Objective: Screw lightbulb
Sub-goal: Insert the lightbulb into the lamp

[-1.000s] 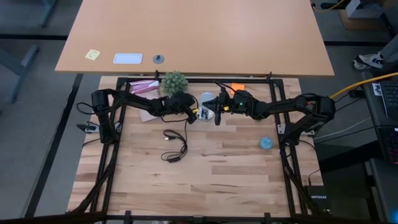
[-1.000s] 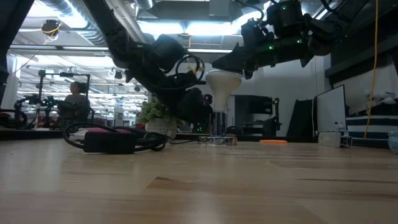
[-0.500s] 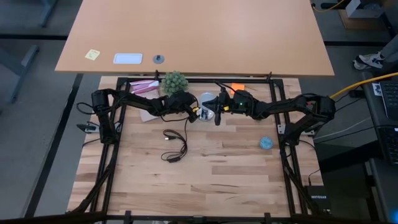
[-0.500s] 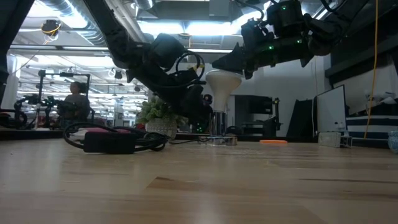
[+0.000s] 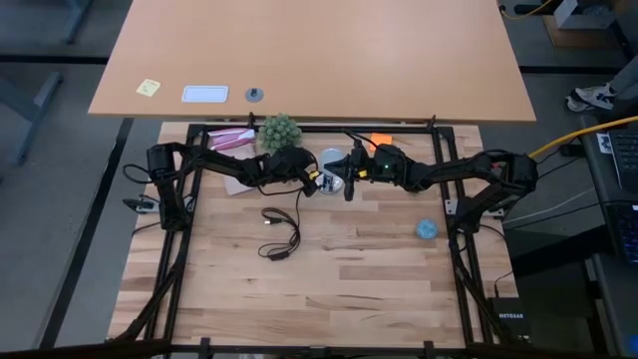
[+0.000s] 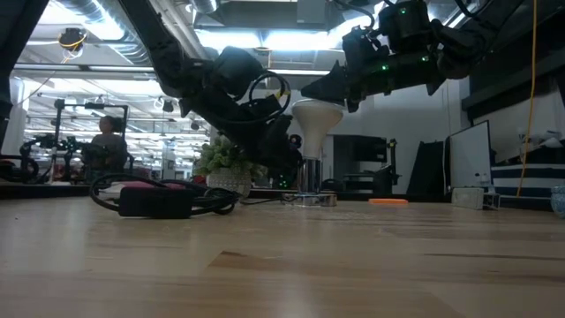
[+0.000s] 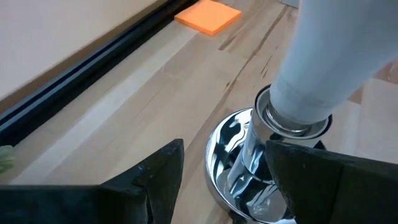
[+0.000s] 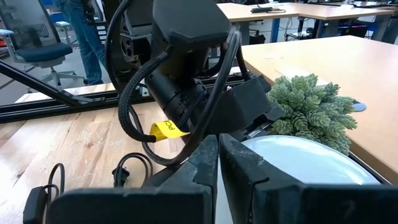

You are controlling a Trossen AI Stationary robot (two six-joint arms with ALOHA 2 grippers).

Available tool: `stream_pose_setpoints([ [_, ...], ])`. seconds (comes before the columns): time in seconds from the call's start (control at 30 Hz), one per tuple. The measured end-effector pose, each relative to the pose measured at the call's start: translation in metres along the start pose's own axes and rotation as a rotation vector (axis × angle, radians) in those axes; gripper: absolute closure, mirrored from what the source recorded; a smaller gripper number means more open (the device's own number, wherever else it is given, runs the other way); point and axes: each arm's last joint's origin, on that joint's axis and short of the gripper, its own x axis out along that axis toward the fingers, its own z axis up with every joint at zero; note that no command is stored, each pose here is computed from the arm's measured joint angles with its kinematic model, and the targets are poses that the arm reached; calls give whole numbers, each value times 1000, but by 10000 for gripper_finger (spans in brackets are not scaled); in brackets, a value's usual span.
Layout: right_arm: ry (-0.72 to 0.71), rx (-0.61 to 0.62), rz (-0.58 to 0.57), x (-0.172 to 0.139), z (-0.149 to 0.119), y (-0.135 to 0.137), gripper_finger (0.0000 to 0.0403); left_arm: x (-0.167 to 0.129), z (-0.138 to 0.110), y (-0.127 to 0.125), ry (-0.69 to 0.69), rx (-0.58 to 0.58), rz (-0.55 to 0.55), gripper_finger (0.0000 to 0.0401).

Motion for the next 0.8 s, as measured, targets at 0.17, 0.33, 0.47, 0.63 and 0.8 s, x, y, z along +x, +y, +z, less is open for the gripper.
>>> stream_pose_setpoints([
  [0.17,0,0,0,0,0,0,379,0,1,0,-8,-11,-3,184],
  [0.33,-1,0,0,0,0,0,379,0,1,0,-15,-13,-4,184],
  [0.47,-1,0,0,0,0,0,379,1,0,0,-16,-14,-5,184],
  [0.63,-1,0,-3,0,0,0,379,7,-5,-1,-18,-17,-8,184],
  [0.8,-1,0,-3,0,0,0,379,10,-8,-1,-13,-15,-7,184],
])
